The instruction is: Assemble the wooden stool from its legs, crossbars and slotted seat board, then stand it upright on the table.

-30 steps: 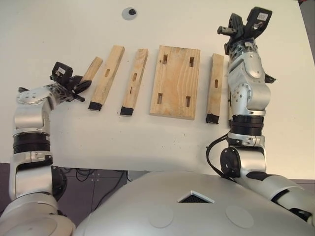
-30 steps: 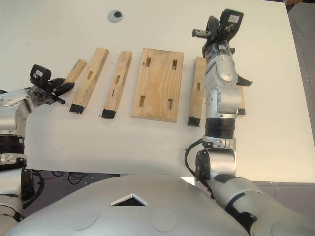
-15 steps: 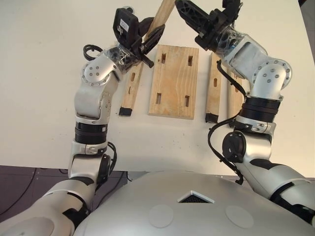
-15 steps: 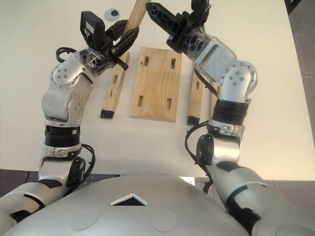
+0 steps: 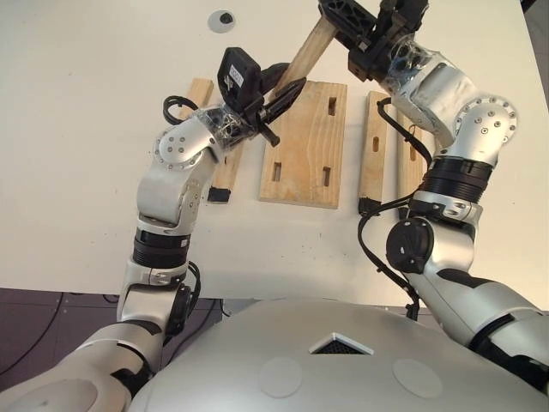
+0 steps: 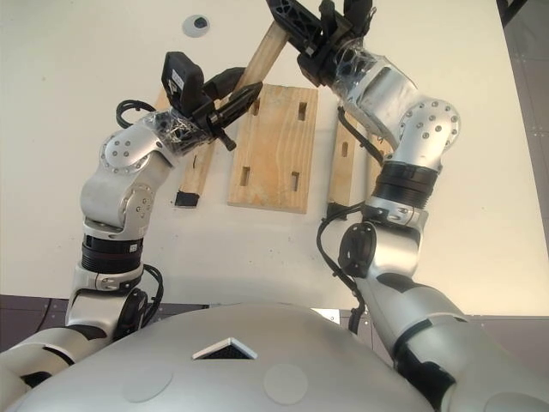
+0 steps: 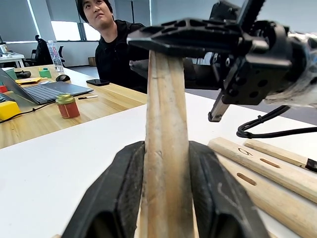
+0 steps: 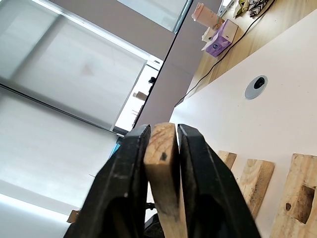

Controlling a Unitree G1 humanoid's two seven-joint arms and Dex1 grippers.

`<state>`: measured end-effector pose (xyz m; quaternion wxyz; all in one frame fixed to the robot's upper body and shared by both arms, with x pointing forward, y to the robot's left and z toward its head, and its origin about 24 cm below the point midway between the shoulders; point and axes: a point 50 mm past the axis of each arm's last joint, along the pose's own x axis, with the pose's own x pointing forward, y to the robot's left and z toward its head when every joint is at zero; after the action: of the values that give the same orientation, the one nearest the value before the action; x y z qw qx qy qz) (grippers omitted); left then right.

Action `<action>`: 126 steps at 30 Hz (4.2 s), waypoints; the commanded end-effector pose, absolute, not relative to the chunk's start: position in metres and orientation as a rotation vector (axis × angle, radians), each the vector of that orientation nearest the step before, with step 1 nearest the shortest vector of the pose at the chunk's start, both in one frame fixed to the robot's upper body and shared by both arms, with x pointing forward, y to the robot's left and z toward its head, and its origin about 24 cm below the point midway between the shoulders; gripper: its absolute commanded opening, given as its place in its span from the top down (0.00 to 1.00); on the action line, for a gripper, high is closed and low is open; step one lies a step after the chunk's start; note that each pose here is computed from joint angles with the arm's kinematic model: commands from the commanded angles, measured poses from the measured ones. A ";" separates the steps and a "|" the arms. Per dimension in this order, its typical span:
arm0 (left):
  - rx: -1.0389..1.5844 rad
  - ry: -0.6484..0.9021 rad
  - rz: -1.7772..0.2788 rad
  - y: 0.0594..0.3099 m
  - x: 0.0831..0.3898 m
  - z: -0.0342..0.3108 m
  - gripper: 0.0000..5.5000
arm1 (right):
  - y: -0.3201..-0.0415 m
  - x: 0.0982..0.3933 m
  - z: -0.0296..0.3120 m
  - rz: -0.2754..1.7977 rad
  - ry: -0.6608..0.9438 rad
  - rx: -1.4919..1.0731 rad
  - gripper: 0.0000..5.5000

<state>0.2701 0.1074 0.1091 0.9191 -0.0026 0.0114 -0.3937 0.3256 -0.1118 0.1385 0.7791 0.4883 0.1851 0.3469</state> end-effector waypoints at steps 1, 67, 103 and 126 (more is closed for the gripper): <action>-0.007 0.002 -0.797 0.106 0.273 0.116 0.77 | -0.106 0.325 0.145 0.762 0.400 0.983 0.92; -0.027 0.096 0.134 0.224 0.307 0.083 0.81 | -0.226 0.238 0.081 -0.187 0.204 0.612 0.93; -0.007 0.107 0.087 0.219 0.312 0.087 0.81 | -0.182 0.209 0.038 0.084 0.113 -0.025 0.93; -0.072 0.078 0.187 0.217 0.304 0.077 0.81 | -0.203 0.216 0.033 0.294 0.250 -0.137 0.45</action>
<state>0.3077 0.2156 0.0809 0.9954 -0.0335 0.0387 0.0805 0.2137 -0.2003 0.0329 0.9831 -0.0698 0.1067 0.1316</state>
